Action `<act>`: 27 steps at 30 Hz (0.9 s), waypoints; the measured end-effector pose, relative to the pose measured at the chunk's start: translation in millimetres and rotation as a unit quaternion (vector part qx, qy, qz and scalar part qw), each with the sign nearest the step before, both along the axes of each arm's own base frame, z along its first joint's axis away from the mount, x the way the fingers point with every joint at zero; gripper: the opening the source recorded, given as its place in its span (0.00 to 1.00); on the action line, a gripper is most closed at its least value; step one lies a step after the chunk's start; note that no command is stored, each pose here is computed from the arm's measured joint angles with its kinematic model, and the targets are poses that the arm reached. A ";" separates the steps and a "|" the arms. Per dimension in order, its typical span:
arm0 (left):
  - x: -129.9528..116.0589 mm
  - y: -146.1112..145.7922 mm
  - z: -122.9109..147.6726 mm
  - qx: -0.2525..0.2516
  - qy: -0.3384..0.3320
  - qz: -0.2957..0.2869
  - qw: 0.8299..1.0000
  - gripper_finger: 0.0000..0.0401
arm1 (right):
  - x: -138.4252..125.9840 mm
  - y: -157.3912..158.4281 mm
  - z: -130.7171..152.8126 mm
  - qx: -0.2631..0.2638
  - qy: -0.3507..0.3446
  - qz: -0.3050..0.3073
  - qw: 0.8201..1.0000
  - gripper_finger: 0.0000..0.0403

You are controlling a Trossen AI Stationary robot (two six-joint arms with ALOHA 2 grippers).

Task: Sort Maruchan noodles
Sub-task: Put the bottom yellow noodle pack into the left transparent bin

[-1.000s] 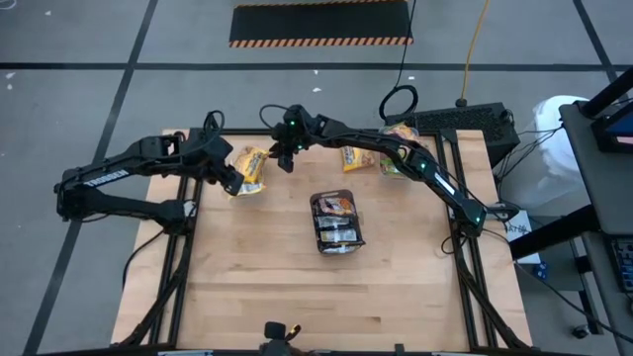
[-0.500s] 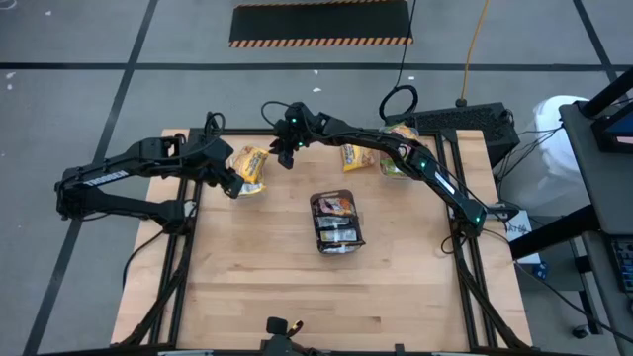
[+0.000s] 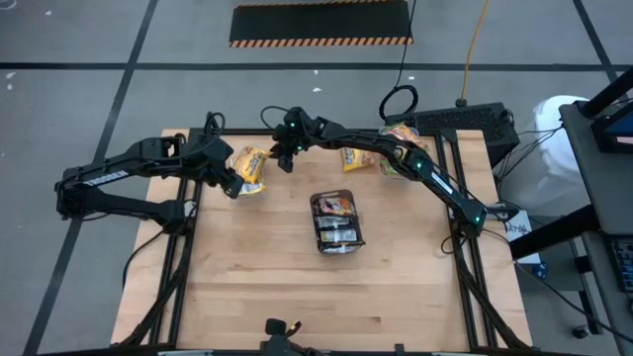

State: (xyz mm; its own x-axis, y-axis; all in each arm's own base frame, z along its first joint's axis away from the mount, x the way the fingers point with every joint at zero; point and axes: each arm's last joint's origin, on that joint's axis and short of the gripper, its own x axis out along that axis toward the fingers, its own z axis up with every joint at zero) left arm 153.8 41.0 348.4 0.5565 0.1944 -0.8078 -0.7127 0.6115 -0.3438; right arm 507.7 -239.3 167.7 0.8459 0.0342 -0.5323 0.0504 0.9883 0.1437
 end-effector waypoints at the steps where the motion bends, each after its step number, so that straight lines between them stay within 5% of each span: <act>1: 0.1 0.0 0.0 0.000 0.000 0.000 1.000 0.16 | 0.2 -0.1 -0.2 0.000 -0.001 0.000 1.000 0.25; 14: 0.1 0.0 0.0 -0.001 -0.001 -0.002 1.000 0.16 | 3.0 1.4 2.4 -0.010 -0.017 0.004 1.000 0.23; 27: 0.1 -0.2 0.0 -0.002 -0.001 -0.003 1.000 0.16 | 3.5 2.1 2.7 -0.016 -0.018 0.007 1.000 0.01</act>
